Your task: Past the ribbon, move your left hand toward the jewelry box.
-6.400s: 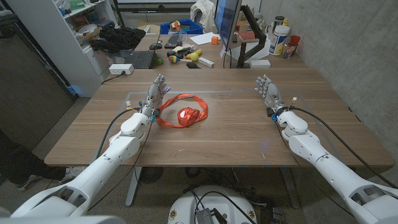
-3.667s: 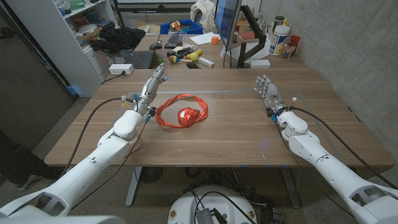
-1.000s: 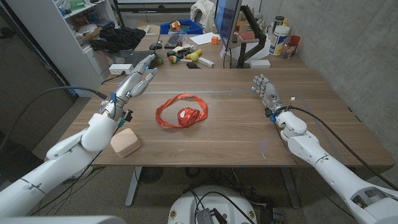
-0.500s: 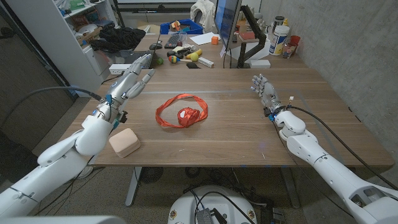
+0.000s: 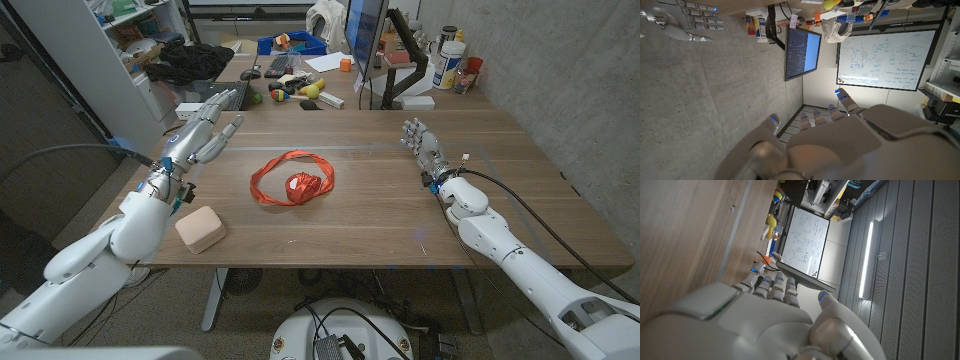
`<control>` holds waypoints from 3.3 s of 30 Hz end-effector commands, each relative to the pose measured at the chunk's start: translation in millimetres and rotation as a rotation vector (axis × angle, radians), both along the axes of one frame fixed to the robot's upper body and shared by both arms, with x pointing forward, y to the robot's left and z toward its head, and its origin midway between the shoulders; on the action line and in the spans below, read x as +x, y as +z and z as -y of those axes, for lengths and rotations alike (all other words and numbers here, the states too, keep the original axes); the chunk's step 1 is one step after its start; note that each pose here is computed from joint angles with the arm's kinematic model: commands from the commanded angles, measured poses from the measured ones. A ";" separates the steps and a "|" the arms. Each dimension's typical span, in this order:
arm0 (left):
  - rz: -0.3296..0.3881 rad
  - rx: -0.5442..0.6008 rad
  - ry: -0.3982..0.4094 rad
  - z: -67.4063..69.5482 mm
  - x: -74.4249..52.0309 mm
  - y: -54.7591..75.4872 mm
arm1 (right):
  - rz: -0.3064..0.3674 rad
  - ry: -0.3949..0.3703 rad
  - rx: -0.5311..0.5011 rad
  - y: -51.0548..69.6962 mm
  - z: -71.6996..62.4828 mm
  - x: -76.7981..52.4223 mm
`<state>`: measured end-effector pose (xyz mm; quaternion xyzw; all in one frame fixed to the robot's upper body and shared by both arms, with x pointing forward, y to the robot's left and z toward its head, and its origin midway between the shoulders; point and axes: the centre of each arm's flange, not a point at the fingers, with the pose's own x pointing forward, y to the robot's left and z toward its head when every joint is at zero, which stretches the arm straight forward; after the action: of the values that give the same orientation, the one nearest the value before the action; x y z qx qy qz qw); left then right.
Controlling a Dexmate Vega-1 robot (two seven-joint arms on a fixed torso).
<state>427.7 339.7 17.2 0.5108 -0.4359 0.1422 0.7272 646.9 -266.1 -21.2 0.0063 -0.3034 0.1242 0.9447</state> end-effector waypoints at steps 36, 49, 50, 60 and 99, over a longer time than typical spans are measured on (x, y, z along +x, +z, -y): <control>-0.064 0.094 0.325 -15.2 -49.2 -23.4 | 0.004 0.010 -0.007 -1.5 -2.7 -2.5; -0.105 0.102 0.388 -21.2 -56.1 -29.9 | -0.003 0.011 -0.010 -4.4 -1.4 -1.7; -0.106 0.100 0.389 -21.8 -56.6 -30.4 | -0.004 0.012 -0.009 -4.6 -1.4 -1.8; -0.156 0.098 0.425 -24.4 -58.4 -35.4 | -0.002 0.014 -0.015 -3.8 -2.3 -2.3; -0.307 0.053 0.468 -43.3 -49.1 -51.9 | -0.009 0.010 -0.026 -4.8 -6.2 -1.7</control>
<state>376.3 379.0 -30.9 0.6302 -0.2135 0.2214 0.7129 644.0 -260.7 -25.2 -0.0028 -0.2995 0.1324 0.9449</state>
